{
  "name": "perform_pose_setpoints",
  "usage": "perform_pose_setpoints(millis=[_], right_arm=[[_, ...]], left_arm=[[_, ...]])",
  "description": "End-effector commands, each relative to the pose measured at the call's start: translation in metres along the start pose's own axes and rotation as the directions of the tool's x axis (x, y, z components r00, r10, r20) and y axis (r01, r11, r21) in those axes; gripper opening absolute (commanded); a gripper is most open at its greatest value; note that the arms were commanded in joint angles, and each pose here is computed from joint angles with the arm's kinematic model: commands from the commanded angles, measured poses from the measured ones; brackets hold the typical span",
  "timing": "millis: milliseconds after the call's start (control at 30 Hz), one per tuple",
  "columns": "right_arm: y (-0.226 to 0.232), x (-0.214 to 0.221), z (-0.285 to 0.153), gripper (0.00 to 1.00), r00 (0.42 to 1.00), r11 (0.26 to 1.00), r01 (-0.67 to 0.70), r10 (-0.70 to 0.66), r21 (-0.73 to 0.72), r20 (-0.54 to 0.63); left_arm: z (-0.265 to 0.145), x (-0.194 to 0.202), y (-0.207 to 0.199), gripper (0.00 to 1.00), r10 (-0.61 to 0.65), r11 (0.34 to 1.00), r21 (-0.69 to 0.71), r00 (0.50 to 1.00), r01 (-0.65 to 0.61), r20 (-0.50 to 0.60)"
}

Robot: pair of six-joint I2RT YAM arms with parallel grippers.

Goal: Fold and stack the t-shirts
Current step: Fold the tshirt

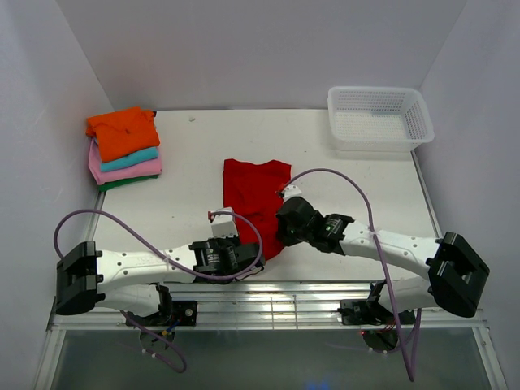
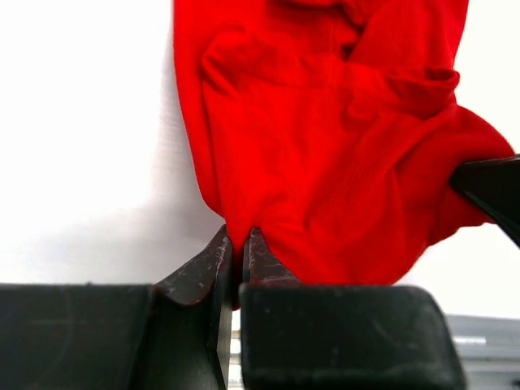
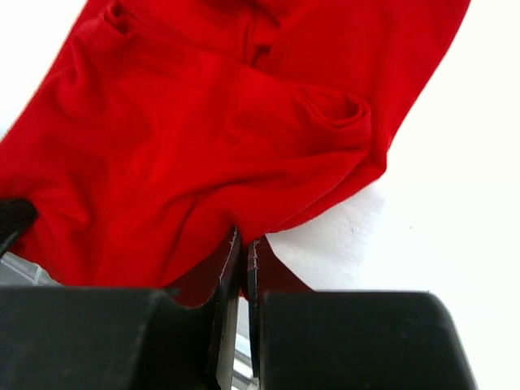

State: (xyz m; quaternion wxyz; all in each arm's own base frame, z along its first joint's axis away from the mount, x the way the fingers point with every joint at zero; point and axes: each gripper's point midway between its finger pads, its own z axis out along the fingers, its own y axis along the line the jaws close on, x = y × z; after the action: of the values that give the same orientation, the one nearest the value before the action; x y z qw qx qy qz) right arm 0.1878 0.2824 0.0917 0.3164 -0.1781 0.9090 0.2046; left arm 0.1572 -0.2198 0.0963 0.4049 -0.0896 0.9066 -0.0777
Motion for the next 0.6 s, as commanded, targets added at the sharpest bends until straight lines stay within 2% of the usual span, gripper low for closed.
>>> perform_pose_setpoints(millis=[0, 267, 567], right_arm=[[0.0, -0.043, 0.0, 0.08, 0.994, 0.999, 0.022, -0.026, 0.037, 0.102], [-0.002, -0.086, -0.001, 0.08, 0.986, 0.997, 0.038, -0.047, 0.06, 0.162], [-0.019, -0.12, 0.012, 0.08, 0.983, 0.995, 0.041, -0.055, 0.087, 0.176]], left_arm=[[0.002, -0.029, -0.002, 0.0, -0.03, 0.999, -0.024, 0.993, 0.033, 0.116], [0.009, -0.068, -0.015, 0.0, -0.05, 0.998, -0.016, 0.972, 0.055, 0.229], [0.041, -0.107, -0.024, 0.0, -0.072, 0.997, 0.015, 0.959, 0.07, 0.274]])
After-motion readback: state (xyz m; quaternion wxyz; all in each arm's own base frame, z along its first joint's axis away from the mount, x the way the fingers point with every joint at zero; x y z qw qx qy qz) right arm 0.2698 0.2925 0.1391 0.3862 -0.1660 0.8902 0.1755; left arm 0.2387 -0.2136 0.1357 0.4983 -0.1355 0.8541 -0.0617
